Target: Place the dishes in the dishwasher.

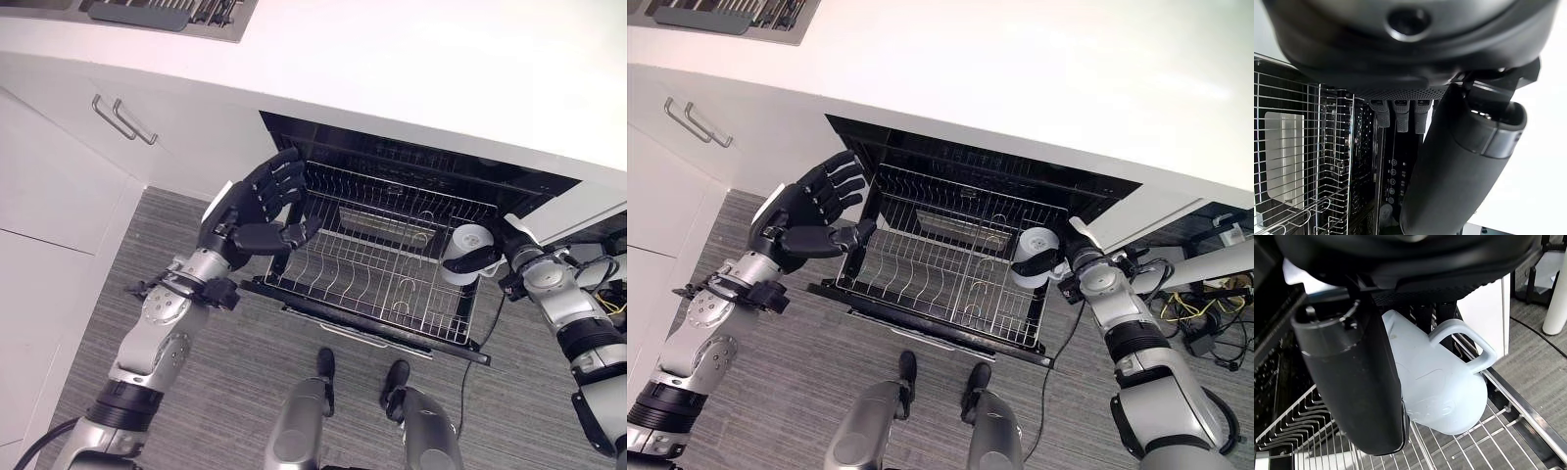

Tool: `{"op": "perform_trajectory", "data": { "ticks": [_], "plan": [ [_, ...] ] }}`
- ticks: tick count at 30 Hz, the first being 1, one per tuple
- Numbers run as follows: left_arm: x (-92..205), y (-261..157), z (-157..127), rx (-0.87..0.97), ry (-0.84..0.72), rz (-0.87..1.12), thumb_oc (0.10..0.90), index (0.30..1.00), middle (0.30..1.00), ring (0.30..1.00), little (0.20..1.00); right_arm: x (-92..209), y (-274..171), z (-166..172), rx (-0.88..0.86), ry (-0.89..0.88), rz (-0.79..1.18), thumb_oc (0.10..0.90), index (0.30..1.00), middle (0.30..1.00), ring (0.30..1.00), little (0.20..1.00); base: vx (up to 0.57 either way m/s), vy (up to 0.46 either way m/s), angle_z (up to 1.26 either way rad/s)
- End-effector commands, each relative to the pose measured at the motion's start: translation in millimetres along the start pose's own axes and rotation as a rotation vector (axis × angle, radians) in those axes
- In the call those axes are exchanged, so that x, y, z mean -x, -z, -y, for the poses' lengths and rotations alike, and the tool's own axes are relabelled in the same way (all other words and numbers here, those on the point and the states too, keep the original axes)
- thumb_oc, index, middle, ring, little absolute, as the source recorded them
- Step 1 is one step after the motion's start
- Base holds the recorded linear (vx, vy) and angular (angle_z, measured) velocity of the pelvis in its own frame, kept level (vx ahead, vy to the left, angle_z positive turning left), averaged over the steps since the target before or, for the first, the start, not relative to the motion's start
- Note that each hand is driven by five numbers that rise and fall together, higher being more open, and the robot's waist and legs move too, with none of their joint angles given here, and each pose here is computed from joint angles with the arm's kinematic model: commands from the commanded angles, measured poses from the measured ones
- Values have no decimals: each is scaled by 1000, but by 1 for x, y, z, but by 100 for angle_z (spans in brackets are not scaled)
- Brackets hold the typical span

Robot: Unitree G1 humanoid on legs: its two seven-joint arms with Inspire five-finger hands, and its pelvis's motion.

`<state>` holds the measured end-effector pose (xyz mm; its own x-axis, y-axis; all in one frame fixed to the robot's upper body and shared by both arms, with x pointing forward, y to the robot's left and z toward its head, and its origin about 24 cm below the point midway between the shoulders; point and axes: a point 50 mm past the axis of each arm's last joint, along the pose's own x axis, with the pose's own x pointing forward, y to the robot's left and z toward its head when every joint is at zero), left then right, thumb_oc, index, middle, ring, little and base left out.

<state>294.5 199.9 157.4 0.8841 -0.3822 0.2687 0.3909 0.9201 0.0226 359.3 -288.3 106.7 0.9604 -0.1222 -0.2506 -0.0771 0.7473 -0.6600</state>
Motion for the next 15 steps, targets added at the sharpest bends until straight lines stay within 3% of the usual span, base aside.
{"op": "perform_trajectory", "data": {
  "ticks": [1, 5, 6, 11, 15],
  "plan": [
    [-9, -53, 12, -18, 73, 279, 800, 900, 900, 900, 900, -3, -24, 30, 91, -13, 15, 400, 300, 300, 300, 300, 0, 0, 0],
    [-11, -55, 14, -23, 82, 284, 800, 900, 900, 900, 900, -4, -10, 20, 114, -122, -70, 400, 300, 300, 300, 300, -9, 0, 0],
    [-13, -56, 14, -18, 85, 287, 800, 900, 900, 900, 900, -4, -3, 17, 101, -166, -121, 800, 900, 900, 900, 900, -36, 2, 1],
    [-14, -60, 15, -25, 97, 295, 800, 900, 900, 900, 900, -5, -3, 23, 58, -114, -118, 800, 900, 900, 900, 900, -13, 0, 0],
    [-16, -62, 14, 27, 85, 301, 800, 900, 900, 900, 900, -6, -9, 27, -91, -39, -93, 800, 900, 900, 900, 900, 0, 0, 0]
  ]
}}
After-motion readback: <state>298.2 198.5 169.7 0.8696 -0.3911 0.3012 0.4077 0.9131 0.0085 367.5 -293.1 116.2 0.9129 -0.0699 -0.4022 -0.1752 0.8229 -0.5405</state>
